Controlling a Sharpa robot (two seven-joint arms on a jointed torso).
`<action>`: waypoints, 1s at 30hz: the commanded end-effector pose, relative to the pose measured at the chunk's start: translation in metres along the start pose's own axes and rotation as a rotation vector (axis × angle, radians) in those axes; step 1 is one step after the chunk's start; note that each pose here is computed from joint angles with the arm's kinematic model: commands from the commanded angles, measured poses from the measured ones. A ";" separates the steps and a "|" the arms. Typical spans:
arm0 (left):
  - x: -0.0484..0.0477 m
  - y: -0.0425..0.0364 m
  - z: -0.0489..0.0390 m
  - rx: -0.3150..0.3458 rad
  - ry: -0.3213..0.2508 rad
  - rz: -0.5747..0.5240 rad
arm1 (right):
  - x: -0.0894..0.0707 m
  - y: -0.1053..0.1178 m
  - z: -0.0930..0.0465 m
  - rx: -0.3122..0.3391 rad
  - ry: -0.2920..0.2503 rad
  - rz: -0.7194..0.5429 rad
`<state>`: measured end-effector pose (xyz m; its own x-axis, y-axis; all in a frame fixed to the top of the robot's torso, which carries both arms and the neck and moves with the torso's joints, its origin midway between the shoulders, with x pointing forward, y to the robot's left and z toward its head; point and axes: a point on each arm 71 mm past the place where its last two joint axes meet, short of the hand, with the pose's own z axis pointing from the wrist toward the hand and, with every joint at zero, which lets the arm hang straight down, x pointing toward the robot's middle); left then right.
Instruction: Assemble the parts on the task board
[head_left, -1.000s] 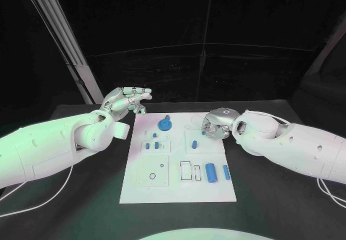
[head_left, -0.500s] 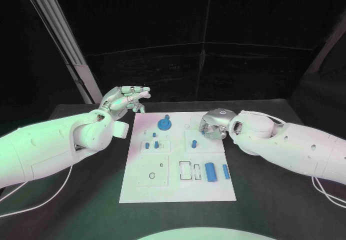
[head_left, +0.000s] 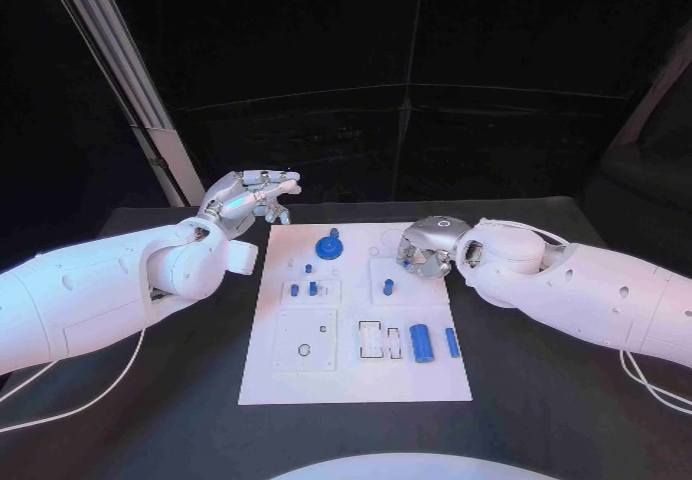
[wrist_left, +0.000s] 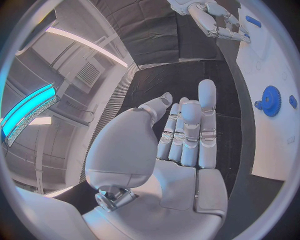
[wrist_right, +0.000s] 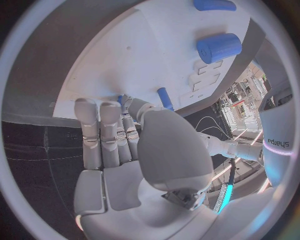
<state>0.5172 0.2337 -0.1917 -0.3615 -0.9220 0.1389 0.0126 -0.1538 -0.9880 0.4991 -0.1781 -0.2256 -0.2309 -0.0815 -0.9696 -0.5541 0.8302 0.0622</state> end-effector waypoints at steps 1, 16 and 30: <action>0.0001 -0.0022 0.0004 0.019 -0.003 -0.005 | 0.007 0.001 0.000 -0.001 0.064 0.000; -0.0008 -0.0017 -0.0004 0.009 -0.002 -0.006 | 0.002 0.003 -0.001 0.032 -0.037 -0.046; -0.0069 -0.0018 -0.0020 -0.001 -0.023 0.004 | -0.012 0.007 -0.020 -0.014 -0.194 0.005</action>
<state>0.5173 0.2402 -0.1920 -0.3468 -0.9282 0.1350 0.0109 -0.1479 -0.9889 0.4831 -0.1844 -0.2175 -0.1392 -0.0374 -0.9896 -0.5524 0.8323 0.0462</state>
